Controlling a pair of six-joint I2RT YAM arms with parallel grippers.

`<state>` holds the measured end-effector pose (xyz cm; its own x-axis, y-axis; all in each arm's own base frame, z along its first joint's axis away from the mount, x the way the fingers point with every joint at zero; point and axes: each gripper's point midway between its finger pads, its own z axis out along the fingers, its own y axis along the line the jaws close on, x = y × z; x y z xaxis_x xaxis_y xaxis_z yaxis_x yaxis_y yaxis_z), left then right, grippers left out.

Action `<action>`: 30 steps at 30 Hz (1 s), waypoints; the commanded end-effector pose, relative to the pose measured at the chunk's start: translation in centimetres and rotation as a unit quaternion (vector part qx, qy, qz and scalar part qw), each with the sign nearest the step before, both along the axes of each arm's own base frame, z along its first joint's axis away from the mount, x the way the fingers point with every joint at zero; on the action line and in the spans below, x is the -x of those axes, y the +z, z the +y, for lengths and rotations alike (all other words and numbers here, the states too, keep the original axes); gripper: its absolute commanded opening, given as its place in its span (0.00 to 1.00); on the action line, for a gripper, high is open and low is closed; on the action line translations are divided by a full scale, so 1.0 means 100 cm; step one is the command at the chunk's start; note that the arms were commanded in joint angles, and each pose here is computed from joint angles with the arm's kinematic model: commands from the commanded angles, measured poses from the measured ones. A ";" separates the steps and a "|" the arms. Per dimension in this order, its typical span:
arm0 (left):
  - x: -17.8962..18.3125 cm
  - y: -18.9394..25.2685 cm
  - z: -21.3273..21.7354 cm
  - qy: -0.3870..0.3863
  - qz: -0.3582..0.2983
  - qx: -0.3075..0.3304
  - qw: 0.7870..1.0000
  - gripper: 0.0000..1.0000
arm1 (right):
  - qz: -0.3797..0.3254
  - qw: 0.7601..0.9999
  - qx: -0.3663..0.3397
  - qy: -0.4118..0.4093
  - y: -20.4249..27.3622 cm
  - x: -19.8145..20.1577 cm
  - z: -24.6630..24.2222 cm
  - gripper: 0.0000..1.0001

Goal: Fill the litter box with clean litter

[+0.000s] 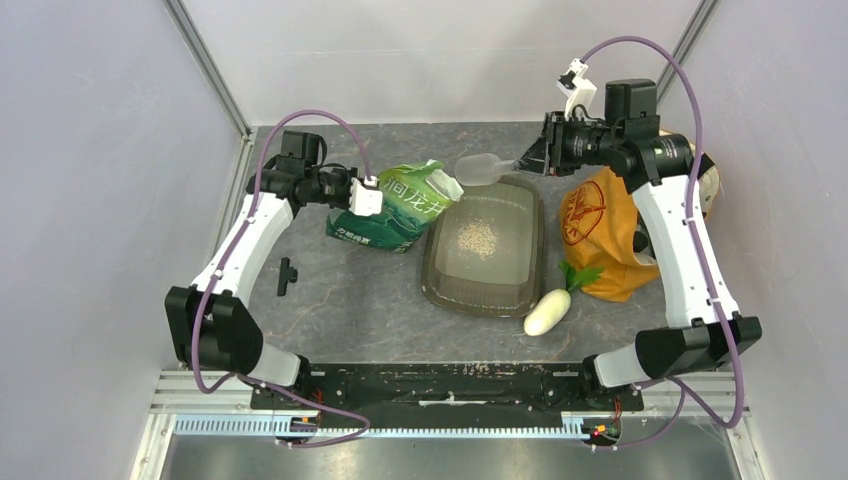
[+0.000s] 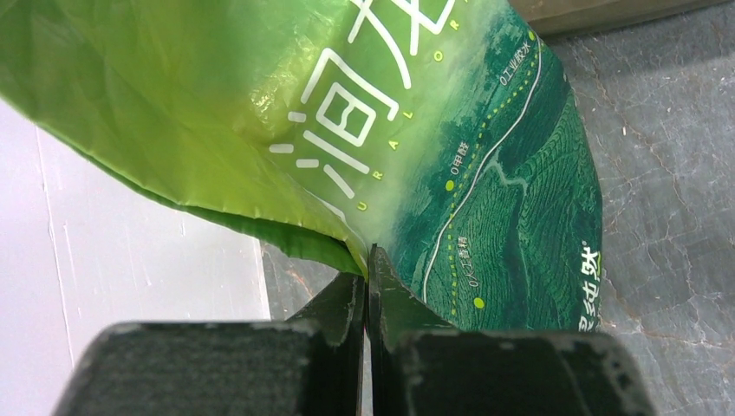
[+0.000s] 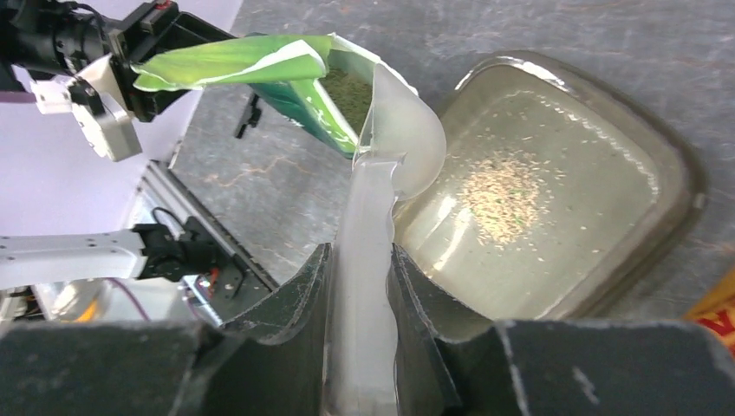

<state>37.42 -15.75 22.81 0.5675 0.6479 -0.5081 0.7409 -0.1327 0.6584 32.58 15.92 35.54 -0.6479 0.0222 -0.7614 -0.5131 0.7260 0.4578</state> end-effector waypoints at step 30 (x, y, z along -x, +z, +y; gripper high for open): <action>0.015 0.052 -0.018 -0.074 -0.168 0.003 0.983 0.02 | 0.155 0.986 0.056 -0.021 -0.102 -0.062 0.108 0.00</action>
<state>35.49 -16.30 23.19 0.6568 0.6189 -0.4308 0.6591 -0.1936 0.7268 36.63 26.19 25.09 -0.8719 -0.0574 -0.4863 -0.3552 0.7578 0.5474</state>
